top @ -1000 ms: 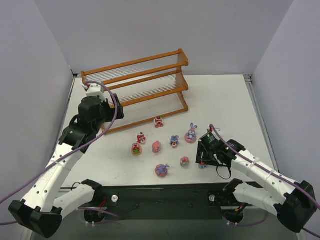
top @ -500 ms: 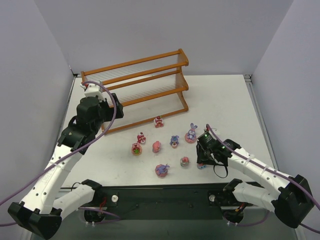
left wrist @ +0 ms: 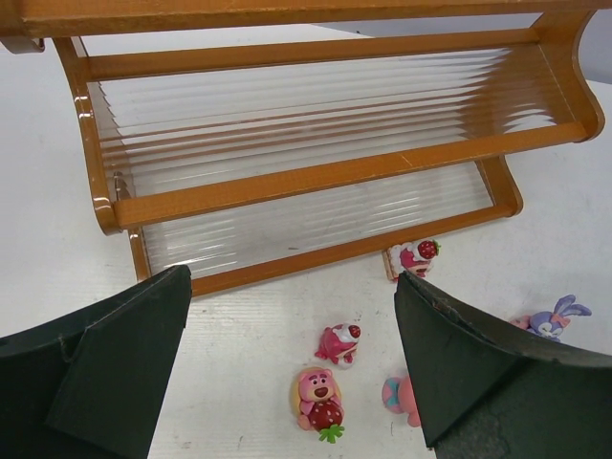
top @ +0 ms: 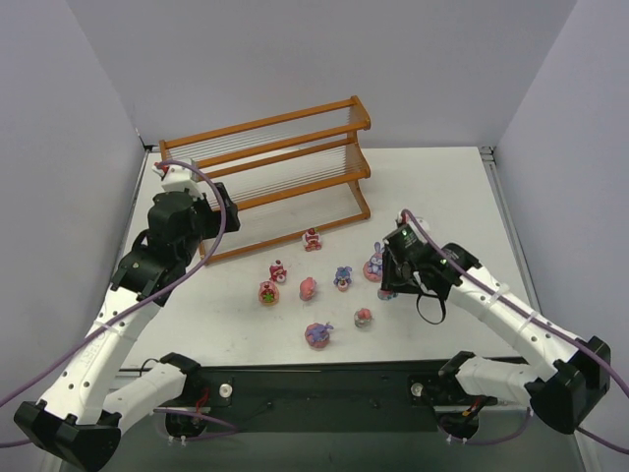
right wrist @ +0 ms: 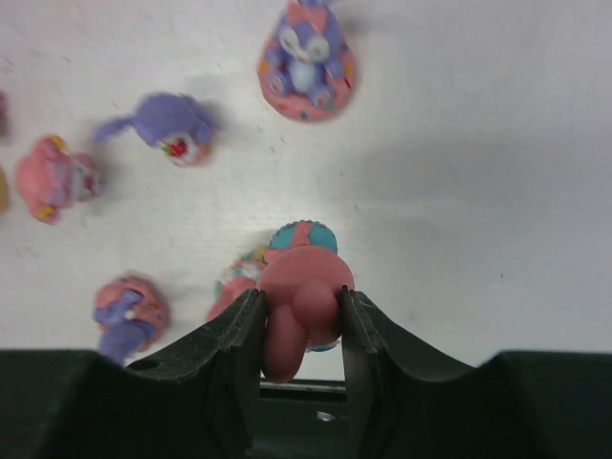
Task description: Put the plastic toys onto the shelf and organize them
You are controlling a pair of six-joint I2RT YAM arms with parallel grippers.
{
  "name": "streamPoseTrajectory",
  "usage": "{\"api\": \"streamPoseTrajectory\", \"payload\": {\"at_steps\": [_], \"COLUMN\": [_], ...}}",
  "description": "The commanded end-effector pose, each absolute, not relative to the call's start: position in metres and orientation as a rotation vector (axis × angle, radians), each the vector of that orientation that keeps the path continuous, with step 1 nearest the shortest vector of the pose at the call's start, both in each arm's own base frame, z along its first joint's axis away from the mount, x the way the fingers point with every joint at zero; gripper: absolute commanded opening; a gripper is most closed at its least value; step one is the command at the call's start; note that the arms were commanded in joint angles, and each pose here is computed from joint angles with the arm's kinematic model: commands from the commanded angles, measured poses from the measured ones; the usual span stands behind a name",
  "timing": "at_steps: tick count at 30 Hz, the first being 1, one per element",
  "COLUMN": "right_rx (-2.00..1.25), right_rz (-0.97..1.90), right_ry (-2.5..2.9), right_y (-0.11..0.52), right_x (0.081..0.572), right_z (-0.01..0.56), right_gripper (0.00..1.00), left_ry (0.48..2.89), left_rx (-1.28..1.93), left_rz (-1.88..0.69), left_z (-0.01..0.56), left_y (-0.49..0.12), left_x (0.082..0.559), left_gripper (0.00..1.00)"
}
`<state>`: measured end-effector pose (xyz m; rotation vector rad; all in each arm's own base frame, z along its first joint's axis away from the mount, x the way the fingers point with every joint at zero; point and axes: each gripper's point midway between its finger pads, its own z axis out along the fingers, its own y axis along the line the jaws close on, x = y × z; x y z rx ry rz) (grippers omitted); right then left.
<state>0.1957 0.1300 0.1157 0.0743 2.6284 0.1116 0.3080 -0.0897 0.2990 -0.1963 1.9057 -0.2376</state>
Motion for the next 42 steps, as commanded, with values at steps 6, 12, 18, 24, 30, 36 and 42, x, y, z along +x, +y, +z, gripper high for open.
{"api": "streamPoseTrajectory", "payload": {"at_steps": [6,12,18,24,30,36,42], "right_rx": [0.064,0.034,-0.058,-0.173,-0.255,-0.242,-0.237], "right_rz": [0.158,0.260,0.478,0.686,0.760,0.790,0.864], "right_ry": [2.512,2.465,2.553,2.563,2.584,2.618,2.618], "right_y": [0.157,0.190,0.224,0.246,0.261,0.270,0.275], "right_x": [0.293,0.359,0.349,0.315,0.281,0.261,0.247], "right_z": [0.209,0.242,0.237,0.254,0.266,0.269,0.280], "right_gripper": [0.00,0.00,0.00,0.00,0.00,0.00,0.00], "left_ry": [1.831,1.873,1.984,1.872,1.807,1.754,1.731], "left_rx": [-0.261,-0.147,0.258,0.541,0.691,0.622,0.601], "left_rz": [-0.256,-0.359,-0.809,-1.007,-0.942,-0.846,-0.851], "left_z": [0.331,0.331,0.305,0.288,0.288,0.293,0.293], "left_y": [-0.082,-0.105,-0.196,-0.258,-0.286,-0.292,-0.296], "left_x": [0.304,0.301,0.284,0.254,0.248,0.265,0.267], "left_gripper": [0.97,0.97,0.97,0.97,0.97,0.94,0.87]}}
